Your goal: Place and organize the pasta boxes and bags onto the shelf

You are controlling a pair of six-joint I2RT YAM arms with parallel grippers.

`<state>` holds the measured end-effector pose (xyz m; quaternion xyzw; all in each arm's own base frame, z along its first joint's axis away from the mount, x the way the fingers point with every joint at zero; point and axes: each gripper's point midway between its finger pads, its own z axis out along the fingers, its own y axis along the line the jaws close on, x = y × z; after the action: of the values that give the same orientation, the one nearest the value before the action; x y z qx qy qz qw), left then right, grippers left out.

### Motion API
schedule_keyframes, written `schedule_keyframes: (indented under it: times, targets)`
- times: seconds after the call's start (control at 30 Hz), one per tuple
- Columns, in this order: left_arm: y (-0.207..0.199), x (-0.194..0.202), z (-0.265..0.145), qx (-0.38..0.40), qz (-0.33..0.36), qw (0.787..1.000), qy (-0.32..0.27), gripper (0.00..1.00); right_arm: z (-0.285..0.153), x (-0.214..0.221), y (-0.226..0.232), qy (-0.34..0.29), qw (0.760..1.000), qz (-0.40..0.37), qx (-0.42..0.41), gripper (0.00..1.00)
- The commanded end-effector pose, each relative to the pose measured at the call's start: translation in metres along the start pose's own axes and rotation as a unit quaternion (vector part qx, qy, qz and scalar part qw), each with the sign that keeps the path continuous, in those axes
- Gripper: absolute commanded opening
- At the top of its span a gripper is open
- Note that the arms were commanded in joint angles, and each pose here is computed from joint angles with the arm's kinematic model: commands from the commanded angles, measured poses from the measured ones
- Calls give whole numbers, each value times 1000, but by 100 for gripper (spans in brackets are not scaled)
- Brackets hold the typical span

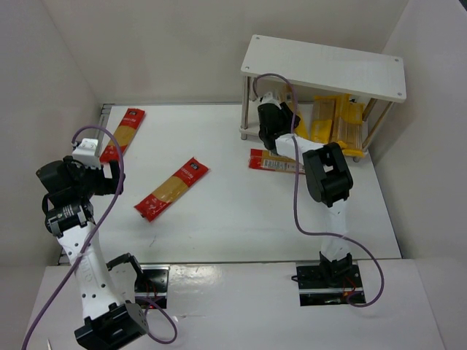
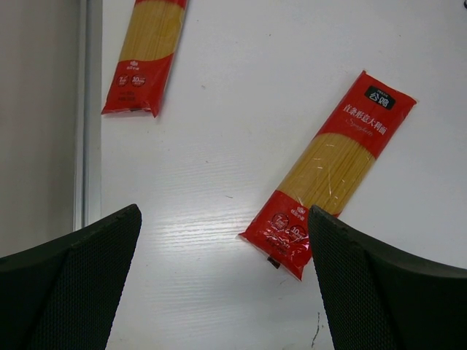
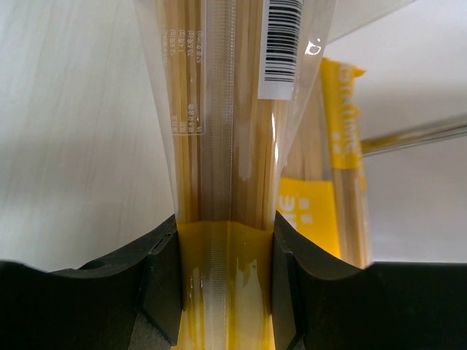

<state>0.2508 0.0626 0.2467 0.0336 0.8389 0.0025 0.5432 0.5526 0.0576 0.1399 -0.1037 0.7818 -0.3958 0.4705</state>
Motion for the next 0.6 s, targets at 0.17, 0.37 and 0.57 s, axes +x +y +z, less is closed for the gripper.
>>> schedule_keyframes:
  times: [0.17, 0.37, 0.57]
  targets:
    - [-5, -1, 1, 18, 8, 1000, -6, 100, 17, -48, -75, -30, 989, 57, 134, 0]
    - [-8, 1, 2, 29, 8, 1000, -2, 100, 44, -39, -81, -4, 987, 47, 156, 0]
    - [-9, 4, 4, 36, 7, 999, 5, 100, 64, -17, -73, 40, 985, 24, 163, 0]
